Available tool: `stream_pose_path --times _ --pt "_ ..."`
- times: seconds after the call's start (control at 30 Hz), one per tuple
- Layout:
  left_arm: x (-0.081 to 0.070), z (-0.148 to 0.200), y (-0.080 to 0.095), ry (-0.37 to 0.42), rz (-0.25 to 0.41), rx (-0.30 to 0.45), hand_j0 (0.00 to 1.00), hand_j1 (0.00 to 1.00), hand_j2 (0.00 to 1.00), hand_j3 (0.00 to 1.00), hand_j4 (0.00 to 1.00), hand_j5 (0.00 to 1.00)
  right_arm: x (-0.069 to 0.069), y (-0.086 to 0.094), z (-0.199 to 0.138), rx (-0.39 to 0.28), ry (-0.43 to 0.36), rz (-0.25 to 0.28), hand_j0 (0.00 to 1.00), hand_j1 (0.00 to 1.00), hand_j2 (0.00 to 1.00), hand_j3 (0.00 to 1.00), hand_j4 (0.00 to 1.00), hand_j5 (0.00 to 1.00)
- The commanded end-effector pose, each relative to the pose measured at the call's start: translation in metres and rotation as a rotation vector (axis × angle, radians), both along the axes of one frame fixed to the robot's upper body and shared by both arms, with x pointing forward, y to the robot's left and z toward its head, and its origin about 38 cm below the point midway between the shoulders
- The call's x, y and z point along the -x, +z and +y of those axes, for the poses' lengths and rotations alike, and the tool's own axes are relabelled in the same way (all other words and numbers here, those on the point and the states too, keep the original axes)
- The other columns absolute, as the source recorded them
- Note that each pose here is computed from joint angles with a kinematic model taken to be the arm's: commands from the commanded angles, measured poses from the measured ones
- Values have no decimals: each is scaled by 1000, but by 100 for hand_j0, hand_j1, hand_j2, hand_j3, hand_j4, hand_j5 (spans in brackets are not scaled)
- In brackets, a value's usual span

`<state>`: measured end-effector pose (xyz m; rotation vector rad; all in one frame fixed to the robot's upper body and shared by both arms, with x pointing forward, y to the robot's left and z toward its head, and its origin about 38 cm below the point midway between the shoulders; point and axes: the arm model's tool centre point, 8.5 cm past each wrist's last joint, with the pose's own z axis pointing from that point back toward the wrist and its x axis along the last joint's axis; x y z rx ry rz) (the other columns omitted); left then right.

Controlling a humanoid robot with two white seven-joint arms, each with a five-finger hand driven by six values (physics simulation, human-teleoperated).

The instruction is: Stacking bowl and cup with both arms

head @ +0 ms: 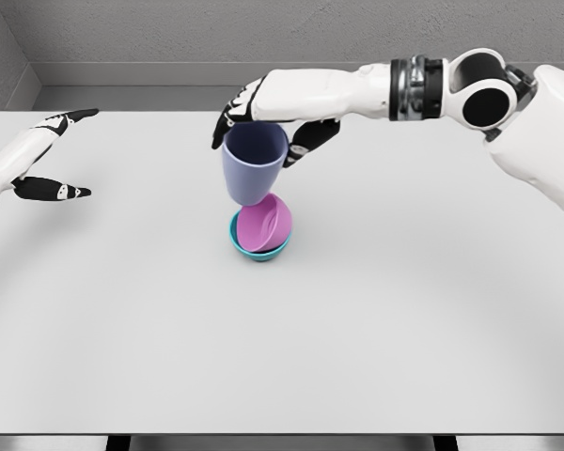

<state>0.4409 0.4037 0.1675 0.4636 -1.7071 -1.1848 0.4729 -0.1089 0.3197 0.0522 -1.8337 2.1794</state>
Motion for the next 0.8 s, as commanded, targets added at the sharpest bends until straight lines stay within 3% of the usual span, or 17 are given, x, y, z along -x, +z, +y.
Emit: stream_pose_path --times 0.0,0.77 --pt "0 1 1 2 -1 7 100 100 100 100 100 100 0 -1 1 -2 1 6 70 70 70 70 70 70" --pt "-1 -3 0 -2 -2 14 100 100 100 100 100 100 4 -23 7 25 7 25 70 70 70 70 70 70"
